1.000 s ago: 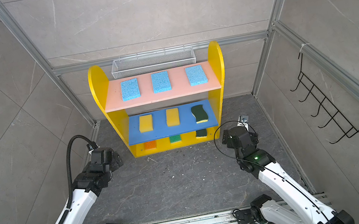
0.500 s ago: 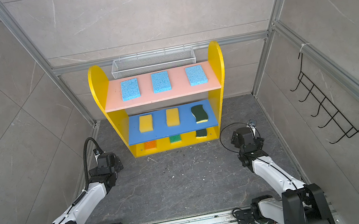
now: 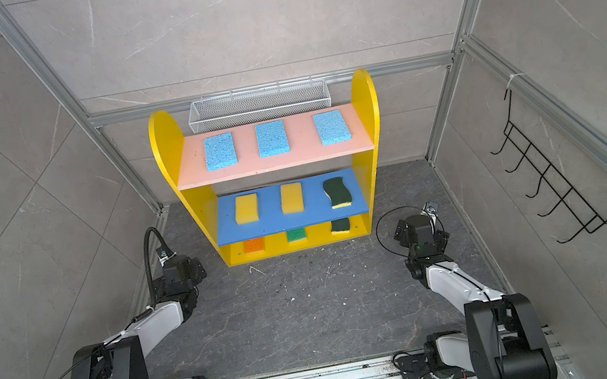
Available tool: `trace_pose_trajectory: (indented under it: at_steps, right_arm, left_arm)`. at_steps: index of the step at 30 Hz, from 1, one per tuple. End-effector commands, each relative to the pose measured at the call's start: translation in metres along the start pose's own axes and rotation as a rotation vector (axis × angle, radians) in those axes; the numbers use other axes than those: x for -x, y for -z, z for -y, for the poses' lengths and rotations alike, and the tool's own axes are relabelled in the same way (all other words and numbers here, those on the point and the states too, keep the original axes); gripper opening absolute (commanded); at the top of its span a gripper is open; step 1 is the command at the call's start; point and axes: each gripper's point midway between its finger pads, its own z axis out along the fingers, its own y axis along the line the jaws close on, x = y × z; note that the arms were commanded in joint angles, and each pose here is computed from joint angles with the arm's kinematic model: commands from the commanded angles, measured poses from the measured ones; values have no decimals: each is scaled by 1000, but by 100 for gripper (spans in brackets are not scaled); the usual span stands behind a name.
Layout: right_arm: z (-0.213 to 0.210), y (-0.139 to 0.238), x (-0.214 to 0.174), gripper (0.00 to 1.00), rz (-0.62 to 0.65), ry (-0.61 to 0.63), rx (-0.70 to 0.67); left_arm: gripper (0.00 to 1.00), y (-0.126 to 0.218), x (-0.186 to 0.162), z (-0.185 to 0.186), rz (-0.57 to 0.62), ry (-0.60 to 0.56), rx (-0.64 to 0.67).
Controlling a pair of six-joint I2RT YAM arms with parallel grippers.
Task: Place and organize the cleaning sponges onto the shelf
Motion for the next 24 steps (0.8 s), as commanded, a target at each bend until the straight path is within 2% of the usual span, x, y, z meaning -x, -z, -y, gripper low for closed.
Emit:
trace_pose_trajectory:
  at_steps: [1, 5, 12, 18, 20, 24]
  right_arm:
    - [-7, -10, -1, 100, 0, 9, 23]
    - [-19, -12, 1, 100, 99, 40, 109]
    - [-49, 0, -11, 99, 170, 126, 309]
    - [-80, 7, -28, 99, 194, 245, 434]
    - [-92, 6, -31, 99, 224, 281, 457]
    - [-94, 5, -35, 99, 188, 307, 452]
  left_arm:
    - [100, -5, 14, 9, 66, 12, -53]
    - [100, -12, 6, 12, 67, 6, -58]
    - [100, -17, -2, 28, 48, -28, -133]
    - [100, -4, -3, 36, 131, -32, -221]
    - [100, -1, -4, 36, 152, -28, -230]
    - [100, 1, -13, 42, 194, -35, -282]
